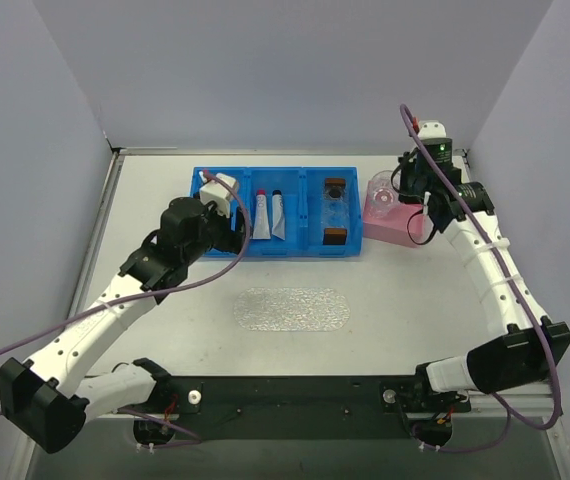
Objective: Prepare toiletry sets of a toothbrush and toothpaste on the tray
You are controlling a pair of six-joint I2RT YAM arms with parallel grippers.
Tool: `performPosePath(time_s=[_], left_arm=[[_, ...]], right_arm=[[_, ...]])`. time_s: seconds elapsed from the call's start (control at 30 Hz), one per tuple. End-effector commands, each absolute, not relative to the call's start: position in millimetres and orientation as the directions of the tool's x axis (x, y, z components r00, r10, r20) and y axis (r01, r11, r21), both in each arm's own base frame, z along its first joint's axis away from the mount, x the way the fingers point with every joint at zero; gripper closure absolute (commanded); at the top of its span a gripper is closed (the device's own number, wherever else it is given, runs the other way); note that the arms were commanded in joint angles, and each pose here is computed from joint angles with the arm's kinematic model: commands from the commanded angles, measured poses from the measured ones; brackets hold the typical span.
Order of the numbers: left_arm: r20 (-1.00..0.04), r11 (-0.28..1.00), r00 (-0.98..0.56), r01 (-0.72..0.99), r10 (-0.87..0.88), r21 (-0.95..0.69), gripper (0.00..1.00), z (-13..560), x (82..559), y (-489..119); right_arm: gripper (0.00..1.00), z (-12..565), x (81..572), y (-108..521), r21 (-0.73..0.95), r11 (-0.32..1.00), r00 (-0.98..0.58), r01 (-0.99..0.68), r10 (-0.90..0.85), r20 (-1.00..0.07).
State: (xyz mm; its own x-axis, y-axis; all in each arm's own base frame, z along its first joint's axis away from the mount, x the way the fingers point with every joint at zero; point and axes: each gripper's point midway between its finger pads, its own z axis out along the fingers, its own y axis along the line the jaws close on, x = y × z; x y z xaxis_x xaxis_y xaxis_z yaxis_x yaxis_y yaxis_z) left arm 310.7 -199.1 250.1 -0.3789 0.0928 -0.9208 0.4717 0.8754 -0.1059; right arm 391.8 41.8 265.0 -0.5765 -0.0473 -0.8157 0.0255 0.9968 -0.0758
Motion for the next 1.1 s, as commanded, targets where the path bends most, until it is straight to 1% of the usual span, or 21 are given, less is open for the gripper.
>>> performPosePath(time_s=[0.0, 0.17, 0.2, 0.33, 0.4, 0.47, 0.5, 0.53, 0.6, 0.63, 0.7, 0.73, 0.8, 0.83, 0.93, 1.07], left_arm=[[-0.969, 0.879, -0.246, 0.465, 0.014, -0.105, 0.27, 289.8, 309.9, -193.8], [-0.985, 0.906, -0.175, 0.417, -0.002, -0.076, 0.28, 304.9, 307.5, -177.0], [-0.986, 0.911, -0.165, 0.407, -0.001, -0.070, 0.28, 306.8, 307.4, -174.1], [-0.995, 0.934, -0.102, 0.355, -0.007, -0.043, 0.28, 316.7, 306.2, -158.3], [-0.996, 0.944, -0.093, 0.328, -0.017, -0.046, 0.24, 316.9, 305.4, -151.1], [-0.990, 0.968, -0.114, 0.230, -0.078, -0.103, 0.22, 310.6, 314.8, -132.1], [-0.985, 0.980, -0.124, 0.147, -0.116, -0.134, 0.21, 307.3, 325.8, -106.1], [-0.972, 0.967, -0.147, 0.151, -0.184, -0.206, 0.21, 305.8, 329.2, -104.7], [-0.959, 0.960, -0.155, 0.114, -0.238, -0.256, 0.21, 305.6, 336.9, -88.4], [-0.957, 0.957, -0.155, 0.122, -0.245, -0.264, 0.21, 309.1, 336.0, -89.1], [-0.962, 0.962, -0.138, 0.110, -0.233, -0.249, 0.21, 312.4, 333.8, -85.3], [-0.966, 0.967, -0.136, 0.105, -0.218, -0.233, 0.21, 311.1, 332.9, -83.8], [-0.970, 0.970, -0.127, 0.100, -0.206, -0.220, 0.21, 314.2, 332.3, -82.1], [-0.971, 0.972, -0.130, 0.097, -0.199, -0.213, 0.21, 313.1, 332.2, -81.0], [-0.974, 0.975, -0.129, 0.093, -0.188, -0.201, 0.21, 313.8, 332.0, -79.7], [-0.977, 0.978, -0.120, 0.085, -0.178, -0.189, 0.21, 317.1, 330.8, -76.8]], right_arm=[[1.00, 281.4, 369.2, 77.5, 0.011, 0.998, -0.548, -0.067, -0.028, -0.836], [1.00, 273.7, 342.1, 119.4, 0.028, 0.981, -0.582, -0.190, -0.090, -0.808], [1.00, 271.1, 334.9, 136.4, 0.044, 0.970, -0.590, -0.239, -0.109, -0.800], [1.00, 257.6, 311.0, 177.8, 0.066, 0.936, -0.626, -0.345, -0.177, -0.760], [1.00, 248.1, 302.1, 197.0, 0.065, 0.920, -0.637, -0.387, -0.216, -0.740], [1.00, 241.5, 289.8, 218.3, 0.037, 0.902, -0.626, -0.430, -0.269, -0.732], [1.00, 233.7, 288.8, 227.8, 0.033, 0.896, -0.635, -0.442, -0.287, -0.717], [1.00, 229.3, 284.9, 237.9, 0.042, 0.891, -0.642, -0.453, -0.293, -0.709], [1.00, 213.3, 275.9, 263.9, 0.048, 0.869, -0.653, -0.493, -0.333, -0.680], [1.00, 208.2, 273.9, 274.7, 0.055, 0.861, -0.654, -0.506, -0.342, -0.675], [1.00, 191.6, 263.2, 302.0, 0.070, 0.839, -0.662, -0.540, -0.371, -0.651], [1.00, 190.4, 263.8, 315.1, 0.083, 0.829, -0.651, -0.552, -0.367, -0.665], [1.00, 175.7, 255.1, 340.5, 0.111, 0.803, -0.656, -0.585, -0.389, -0.647], [1.00, 178.3, 255.8, 351.9, 0.120, 0.797, -0.648, -0.592, -0.382, -0.659], [1.00, 161.6, 248.8, 375.1, 0.106, 0.776, -0.640, -0.622, -0.426, -0.640], [1.00, 151.5, 248.3, 397.5, 0.121, 0.770, -0.644, -0.627, -0.424, -0.637]])
